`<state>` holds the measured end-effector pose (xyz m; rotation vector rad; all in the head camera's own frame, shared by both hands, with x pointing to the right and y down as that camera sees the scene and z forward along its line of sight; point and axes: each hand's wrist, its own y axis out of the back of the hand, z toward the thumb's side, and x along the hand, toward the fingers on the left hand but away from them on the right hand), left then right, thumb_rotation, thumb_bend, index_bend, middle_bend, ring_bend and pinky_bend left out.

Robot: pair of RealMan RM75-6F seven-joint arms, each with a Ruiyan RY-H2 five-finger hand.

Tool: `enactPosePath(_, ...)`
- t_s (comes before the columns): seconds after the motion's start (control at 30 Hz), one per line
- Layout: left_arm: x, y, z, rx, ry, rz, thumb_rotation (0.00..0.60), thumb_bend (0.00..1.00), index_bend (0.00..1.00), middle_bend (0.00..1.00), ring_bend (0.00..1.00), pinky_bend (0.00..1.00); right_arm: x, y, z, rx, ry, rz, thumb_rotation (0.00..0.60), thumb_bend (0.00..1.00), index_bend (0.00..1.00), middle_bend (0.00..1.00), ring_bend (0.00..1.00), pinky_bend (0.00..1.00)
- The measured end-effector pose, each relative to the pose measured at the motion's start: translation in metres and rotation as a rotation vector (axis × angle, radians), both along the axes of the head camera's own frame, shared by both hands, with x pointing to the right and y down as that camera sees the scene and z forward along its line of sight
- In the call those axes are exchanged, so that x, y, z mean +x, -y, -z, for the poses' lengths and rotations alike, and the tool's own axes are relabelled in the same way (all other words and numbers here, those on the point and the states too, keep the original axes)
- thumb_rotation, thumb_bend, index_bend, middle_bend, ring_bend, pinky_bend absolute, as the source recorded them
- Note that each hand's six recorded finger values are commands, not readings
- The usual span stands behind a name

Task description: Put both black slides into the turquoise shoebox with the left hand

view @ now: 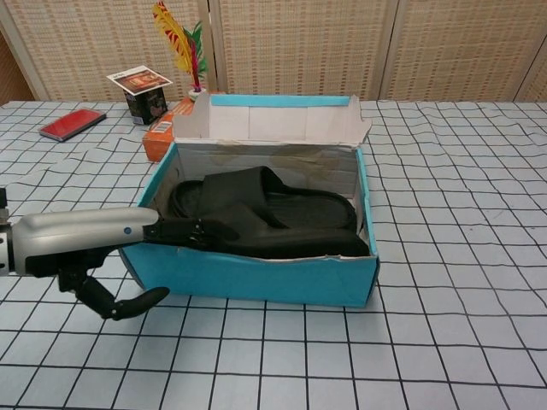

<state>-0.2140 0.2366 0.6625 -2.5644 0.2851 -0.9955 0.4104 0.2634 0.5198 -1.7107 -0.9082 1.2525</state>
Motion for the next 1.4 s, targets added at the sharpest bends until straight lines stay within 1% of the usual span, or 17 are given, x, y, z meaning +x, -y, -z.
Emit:
enactPosePath(0.13, -0.002, -0.003, -0.008, -0.034, 0.010, -0.005, 0.600, 0.59, 0.00, 0.10, 0.18, 0.05, 0.000, 0.000, 0.000, 0.002, 0.000, -0.002, 0.477, 0.16, 0.00, 0.00, 0.00, 0.00)
enactPosePath(0.3, 0.002, 0.001, 0.000, -0.012, -0.025, -0.001, 0.600, 0.59, 0.00, 0.10, 0.16, 0.05, 0.000, 0.000, 0.001, 0.003, 0.001, -0.001, 0.476, 0.16, 0.00, 0.00, 0.00, 0.00)
enactPosePath(0.5, 0.007, 0.011, 0.023, 0.052, -0.094, 0.023, 0.600, 0.57, 0.00, 0.08, 0.07, 0.05, -0.001, -0.001, 0.002, 0.005, 0.005, 0.001, 0.478, 0.16, 0.00, 0.00, 0.00, 0.00)
enactPosePath(0.67, 0.005, 0.017, 0.036, 0.090, -0.117, 0.048, 0.600, 0.54, 0.00, 0.06, 0.06, 0.05, -0.001, -0.001, 0.003, 0.008, 0.007, 0.000, 0.477, 0.16, 0.00, 0.00, 0.00, 0.00)
enactPosePath(0.9, -0.005, 0.026, 0.051, 0.139, -0.134, 0.082, 0.600, 0.55, 0.00, 0.05, 0.07, 0.06, -0.002, -0.001, 0.002, 0.006, 0.005, 0.006, 0.477, 0.16, 0.00, 0.00, 0.00, 0.00)
enactPosePath(1.0, -0.016, 0.032, 0.061, 0.182, -0.143, 0.121, 0.600, 0.54, 0.00, 0.05, 0.06, 0.06, -0.003, -0.001, 0.003, 0.009, 0.008, 0.008, 0.477, 0.16, 0.00, 0.00, 0.00, 0.00)
enactPosePath(1.07, -0.032, 0.036, 0.069, 0.235, -0.134, 0.162, 0.600, 0.54, 0.00, 0.04, 0.04, 0.06, -0.003, -0.001, 0.003, 0.011, 0.008, 0.011, 0.476, 0.16, 0.00, 0.00, 0.00, 0.00)
enactPosePath(1.1, -0.042, 0.037, 0.073, 0.264, -0.122, 0.184, 0.600, 0.54, 0.00, 0.03, 0.02, 0.06, -0.003, -0.001, 0.002, 0.012, 0.006, 0.011, 0.476, 0.16, 0.00, 0.00, 0.00, 0.00)
enactPosePath(1.2, -0.086, 0.034, 0.083, 0.374, -0.033, 0.282, 0.600, 0.54, 0.00, 0.00, 0.00, 0.04, -0.004, -0.002, 0.000, 0.015, -0.007, 0.012, 0.478, 0.16, 0.00, 0.00, 0.00, 0.00)
enactPosePath(1.3, -0.143, 0.021, 0.093, 0.516, 0.125, 0.403, 0.600, 0.51, 0.00, 0.00, 0.00, 0.03, -0.004, -0.003, -0.003, 0.017, -0.034, 0.014, 0.477, 0.16, 0.00, 0.00, 0.00, 0.00)
enactPosePath(1.33, -0.167, 0.013, 0.098, 0.579, 0.205, 0.451, 0.600, 0.50, 0.00, 0.00, 0.00, 0.03, -0.004, -0.003, -0.004, 0.019, -0.046, 0.013, 0.477, 0.16, 0.00, 0.00, 0.00, 0.00)
enactPosePath(1.4, -0.202, -0.002, 0.106, 0.667, 0.343, 0.518, 0.600, 0.47, 0.00, 0.00, 0.00, 0.02, -0.004, -0.002, -0.007, 0.025, -0.078, 0.011, 0.477, 0.16, 0.00, 0.00, 0.00, 0.00)
